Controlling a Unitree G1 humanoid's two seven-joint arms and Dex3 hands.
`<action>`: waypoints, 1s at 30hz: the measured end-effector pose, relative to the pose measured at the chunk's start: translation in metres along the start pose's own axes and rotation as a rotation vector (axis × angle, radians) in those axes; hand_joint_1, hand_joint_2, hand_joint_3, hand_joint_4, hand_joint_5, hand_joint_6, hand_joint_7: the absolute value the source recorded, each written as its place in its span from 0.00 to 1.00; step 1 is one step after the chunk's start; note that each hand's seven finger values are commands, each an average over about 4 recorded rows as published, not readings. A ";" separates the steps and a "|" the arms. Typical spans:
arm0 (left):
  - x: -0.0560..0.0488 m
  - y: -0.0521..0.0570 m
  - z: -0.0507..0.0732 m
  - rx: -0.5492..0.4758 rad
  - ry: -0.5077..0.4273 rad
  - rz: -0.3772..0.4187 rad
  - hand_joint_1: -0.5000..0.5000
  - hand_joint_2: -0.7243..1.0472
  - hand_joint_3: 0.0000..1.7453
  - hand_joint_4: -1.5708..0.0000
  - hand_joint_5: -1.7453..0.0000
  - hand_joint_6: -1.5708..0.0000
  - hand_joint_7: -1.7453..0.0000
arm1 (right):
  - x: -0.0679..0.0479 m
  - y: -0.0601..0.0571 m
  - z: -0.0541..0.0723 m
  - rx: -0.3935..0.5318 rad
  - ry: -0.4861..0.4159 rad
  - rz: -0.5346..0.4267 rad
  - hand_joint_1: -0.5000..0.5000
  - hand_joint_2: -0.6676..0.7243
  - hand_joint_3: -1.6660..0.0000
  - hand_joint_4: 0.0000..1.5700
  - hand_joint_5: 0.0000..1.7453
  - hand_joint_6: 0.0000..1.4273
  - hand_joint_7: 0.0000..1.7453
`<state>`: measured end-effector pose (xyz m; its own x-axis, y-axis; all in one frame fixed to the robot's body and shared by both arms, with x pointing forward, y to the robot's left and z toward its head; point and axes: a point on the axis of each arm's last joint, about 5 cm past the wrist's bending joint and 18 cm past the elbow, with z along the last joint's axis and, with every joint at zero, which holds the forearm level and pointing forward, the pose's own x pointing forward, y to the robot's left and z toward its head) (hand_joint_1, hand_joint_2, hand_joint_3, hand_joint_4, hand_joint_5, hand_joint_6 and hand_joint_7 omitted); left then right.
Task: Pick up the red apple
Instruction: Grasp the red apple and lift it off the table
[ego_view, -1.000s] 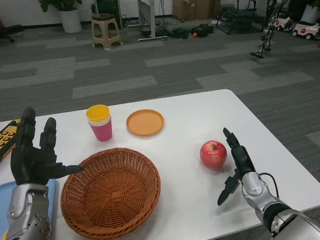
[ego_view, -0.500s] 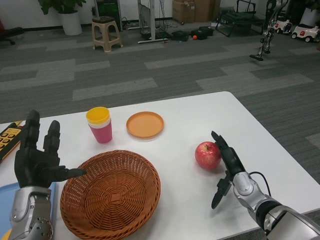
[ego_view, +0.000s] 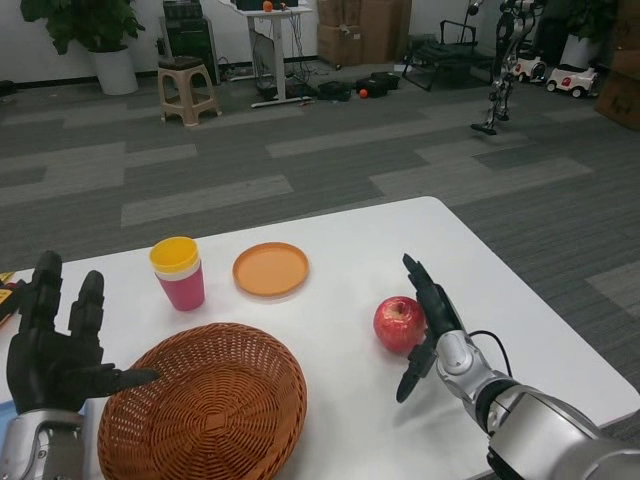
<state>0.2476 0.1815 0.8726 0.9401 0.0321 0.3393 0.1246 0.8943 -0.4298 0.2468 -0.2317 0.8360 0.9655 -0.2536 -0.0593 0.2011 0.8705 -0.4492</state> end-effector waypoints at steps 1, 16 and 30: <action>0.000 0.000 0.000 0.000 0.000 0.000 0.09 0.35 0.00 1.00 0.82 1.00 0.88 | 0.000 0.000 0.000 0.003 0.003 -0.004 0.04 1.00 1.00 0.00 0.00 0.00 0.00; 0.000 0.000 0.000 0.000 0.002 -0.001 0.09 0.35 0.00 1.00 0.85 1.00 0.88 | 0.003 0.005 0.004 -0.029 0.010 -0.024 0.04 0.70 0.99 0.32 0.00 0.00 0.00; 0.000 0.000 0.000 0.000 0.002 -0.001 0.09 0.35 0.00 1.00 0.85 1.00 0.88 | 0.003 0.007 0.001 -0.057 0.046 -0.024 0.00 0.05 0.19 0.73 0.29 0.91 0.56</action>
<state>0.2476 0.1812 0.8724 0.9406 0.0306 0.3382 0.1253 0.8943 -0.4295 0.2508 -0.2260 0.8340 0.9517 -0.2940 -0.0885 0.2125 0.8388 -0.5012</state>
